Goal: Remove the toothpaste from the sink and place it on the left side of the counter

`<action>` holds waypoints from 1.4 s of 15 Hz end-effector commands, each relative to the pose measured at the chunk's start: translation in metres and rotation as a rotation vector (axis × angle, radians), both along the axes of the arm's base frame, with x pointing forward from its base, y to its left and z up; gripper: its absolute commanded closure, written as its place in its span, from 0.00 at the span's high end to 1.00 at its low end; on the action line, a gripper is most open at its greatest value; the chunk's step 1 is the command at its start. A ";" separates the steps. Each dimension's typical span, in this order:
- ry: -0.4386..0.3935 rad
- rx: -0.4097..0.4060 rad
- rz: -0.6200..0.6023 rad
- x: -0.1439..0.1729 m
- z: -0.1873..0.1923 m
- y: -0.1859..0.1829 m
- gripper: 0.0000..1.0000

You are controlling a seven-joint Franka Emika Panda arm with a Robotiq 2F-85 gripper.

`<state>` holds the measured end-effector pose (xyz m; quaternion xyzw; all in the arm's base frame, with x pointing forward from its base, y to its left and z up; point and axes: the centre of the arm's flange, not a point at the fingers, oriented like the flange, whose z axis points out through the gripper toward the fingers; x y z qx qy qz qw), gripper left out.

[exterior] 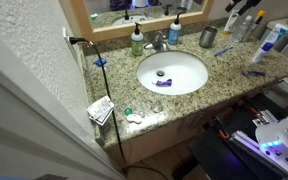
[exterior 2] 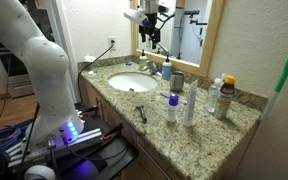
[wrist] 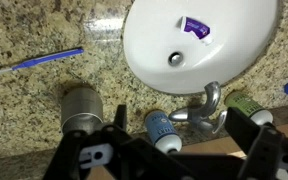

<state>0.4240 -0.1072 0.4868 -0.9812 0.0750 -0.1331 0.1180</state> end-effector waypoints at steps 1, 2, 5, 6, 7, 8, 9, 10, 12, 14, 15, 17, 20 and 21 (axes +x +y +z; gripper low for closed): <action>0.000 0.000 0.000 0.000 0.000 0.000 1.00; 0.000 0.000 0.000 0.000 0.000 0.000 1.00; 0.000 0.000 0.000 0.000 0.000 0.000 1.00; 0.000 0.000 0.000 0.000 0.000 0.000 1.00; 0.014 0.001 0.074 0.010 -0.011 0.017 1.00; 0.014 -0.031 0.162 0.021 -0.025 0.051 1.00; 0.020 -0.052 0.203 0.024 -0.034 0.079 1.00; 0.033 -0.061 0.262 0.023 -0.037 0.104 1.00; 0.061 -0.092 0.387 0.024 -0.052 0.166 1.00; 0.092 -0.137 0.512 0.024 -0.068 0.230 1.00; 0.082 -0.108 0.436 0.012 -0.051 0.192 1.00; 0.099 -0.128 0.504 0.007 -0.064 0.233 1.00; 0.170 -0.168 0.520 0.017 -0.084 0.233 1.00; 0.213 -0.218 0.548 0.024 -0.105 0.230 1.00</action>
